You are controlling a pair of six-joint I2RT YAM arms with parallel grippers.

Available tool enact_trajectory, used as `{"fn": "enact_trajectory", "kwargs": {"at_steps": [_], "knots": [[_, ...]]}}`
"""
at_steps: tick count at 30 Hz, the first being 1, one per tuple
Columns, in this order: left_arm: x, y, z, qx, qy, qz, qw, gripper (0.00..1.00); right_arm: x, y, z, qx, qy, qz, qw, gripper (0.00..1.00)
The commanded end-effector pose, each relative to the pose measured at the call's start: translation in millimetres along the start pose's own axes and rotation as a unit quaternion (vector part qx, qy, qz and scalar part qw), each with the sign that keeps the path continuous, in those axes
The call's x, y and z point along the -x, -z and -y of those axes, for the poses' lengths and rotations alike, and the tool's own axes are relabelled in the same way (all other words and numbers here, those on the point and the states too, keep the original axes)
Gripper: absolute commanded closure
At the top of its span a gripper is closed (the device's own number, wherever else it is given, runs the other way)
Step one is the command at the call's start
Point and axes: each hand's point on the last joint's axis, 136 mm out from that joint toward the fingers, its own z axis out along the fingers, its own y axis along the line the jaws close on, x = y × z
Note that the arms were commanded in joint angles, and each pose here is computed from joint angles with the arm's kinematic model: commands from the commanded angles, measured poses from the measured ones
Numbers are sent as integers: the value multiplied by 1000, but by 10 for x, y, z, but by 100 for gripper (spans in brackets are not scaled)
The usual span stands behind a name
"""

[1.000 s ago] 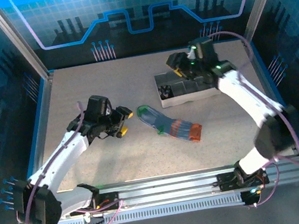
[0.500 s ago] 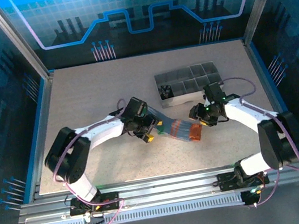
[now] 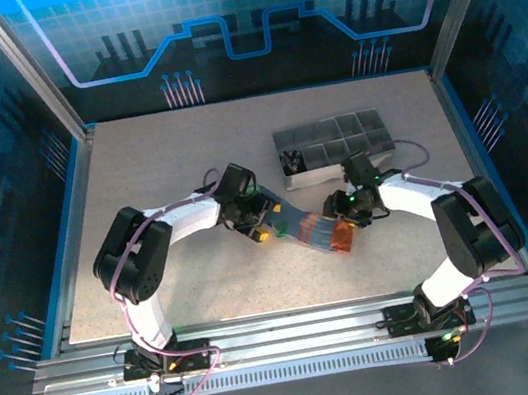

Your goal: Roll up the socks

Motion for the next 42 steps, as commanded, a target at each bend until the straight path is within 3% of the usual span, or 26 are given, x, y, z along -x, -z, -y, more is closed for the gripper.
{"fn": "enact_trajectory", "kwargs": {"at_steps": [1,7,10,14,16,18,22,24,25,29,34,36,42], "knots": [[452,84,-104,17,19,38,999,32,-672,-152,-410,38,33,-92,994,42],[984,366,-11,-2,17,63,998,32,-1078,-331,-1286,88,109,-138,980,42],[1190,578,80,-19,7,82,996,32,-1047,-357,-1430,69,142,-132,979,42],[1215,831,156,-39,-9,90,995,32,-869,-78,-1520,70,220,-72,970,39],[1111,998,154,-44,-23,98,994,32,-745,233,-1576,64,310,0,948,35],[961,1114,52,-39,-20,95,994,32,-676,493,-1617,54,404,61,911,32],[583,1262,-245,-43,-11,78,996,32,-800,707,-1637,33,605,125,786,21],[396,1342,-399,-43,-10,69,997,32,-873,692,-1597,27,663,129,737,11],[304,1389,-480,-44,-10,64,997,32,-940,678,-1576,29,693,124,710,1],[8,1497,-767,-46,-13,45,998,32,-1147,502,-1464,11,776,88,624,1],[-215,1483,-1175,-27,0,23,999,32,-1425,68,-1250,-30,874,69,480,14],[-242,1465,-1284,-26,12,23,999,33,-1446,-46,-1290,-40,886,80,455,17],[-248,1436,-1396,-29,30,29,999,33,-1486,-344,-1364,-54,889,81,447,23]]}}
